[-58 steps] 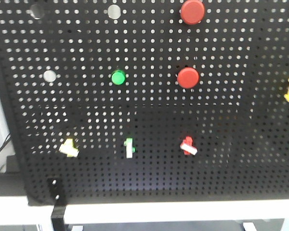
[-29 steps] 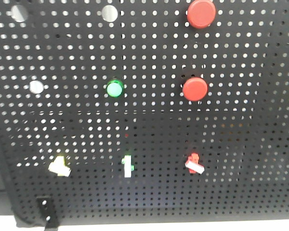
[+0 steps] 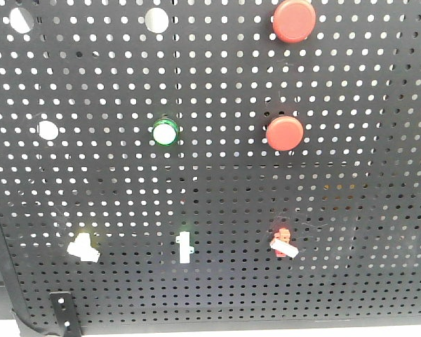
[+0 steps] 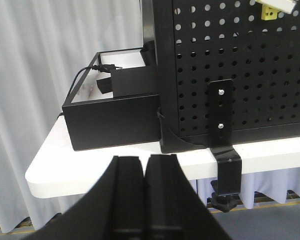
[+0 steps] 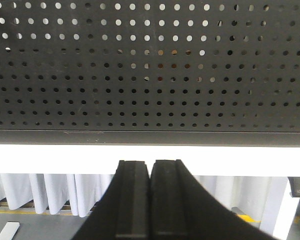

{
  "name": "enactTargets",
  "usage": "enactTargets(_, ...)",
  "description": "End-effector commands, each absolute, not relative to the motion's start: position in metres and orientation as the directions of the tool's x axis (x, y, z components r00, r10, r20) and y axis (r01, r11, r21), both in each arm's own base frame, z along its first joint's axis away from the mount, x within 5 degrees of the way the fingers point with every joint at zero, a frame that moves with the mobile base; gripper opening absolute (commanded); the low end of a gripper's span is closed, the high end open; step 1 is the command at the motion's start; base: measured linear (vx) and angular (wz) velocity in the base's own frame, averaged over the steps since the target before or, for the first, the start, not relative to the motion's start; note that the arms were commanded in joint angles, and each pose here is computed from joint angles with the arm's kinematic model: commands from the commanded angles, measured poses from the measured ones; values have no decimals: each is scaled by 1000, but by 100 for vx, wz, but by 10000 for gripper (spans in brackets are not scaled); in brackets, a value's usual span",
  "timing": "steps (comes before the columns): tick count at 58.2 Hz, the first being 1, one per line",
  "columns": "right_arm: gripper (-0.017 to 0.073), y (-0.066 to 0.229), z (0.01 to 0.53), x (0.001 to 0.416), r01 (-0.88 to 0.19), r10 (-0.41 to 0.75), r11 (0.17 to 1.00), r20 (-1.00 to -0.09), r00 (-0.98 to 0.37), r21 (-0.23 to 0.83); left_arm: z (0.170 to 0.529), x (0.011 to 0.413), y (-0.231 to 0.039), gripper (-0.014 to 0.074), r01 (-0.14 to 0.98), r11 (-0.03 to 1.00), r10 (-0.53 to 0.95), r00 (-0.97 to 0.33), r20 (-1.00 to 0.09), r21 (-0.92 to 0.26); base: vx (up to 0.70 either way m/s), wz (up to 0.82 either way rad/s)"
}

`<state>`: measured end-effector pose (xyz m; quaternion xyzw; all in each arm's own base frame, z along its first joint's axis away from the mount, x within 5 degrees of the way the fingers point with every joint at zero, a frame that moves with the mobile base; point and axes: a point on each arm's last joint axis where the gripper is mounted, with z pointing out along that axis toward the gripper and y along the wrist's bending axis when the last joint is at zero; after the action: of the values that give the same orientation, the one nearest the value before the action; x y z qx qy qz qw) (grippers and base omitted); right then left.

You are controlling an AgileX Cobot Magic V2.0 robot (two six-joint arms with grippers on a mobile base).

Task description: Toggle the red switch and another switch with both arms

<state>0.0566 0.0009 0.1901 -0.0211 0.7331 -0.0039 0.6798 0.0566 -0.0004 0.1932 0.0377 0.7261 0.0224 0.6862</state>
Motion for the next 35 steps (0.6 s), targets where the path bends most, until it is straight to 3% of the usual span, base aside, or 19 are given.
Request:
enactTargets(1, -6, 1, 198, 56, -22, -50, 998, -998, 25, -51, 197, 57, -2, 2, 33, 997, 75, 18, -997, 76, 0, 0)
enactTargets(14, -6, 2, 210, 55, -28, -40, 999, -987, 157, -45, 212, 55, -4, 2, 44, 996, 64, 190, -980, 74, 0, 0)
enactTargets(24, -6, 3, 240, 48, -36, -25, 998, -924, 382, -42, 239, 46, -7, 2, 60, 995, 44, 470, -882, 82, 0, 0)
enactTargets(35, -6, 2, 288, 42, -21, -31, 999, -946, 323, -40, 285, 32, -6, 2, 46, 996, 41, 566, -823, 82, 0, 0)
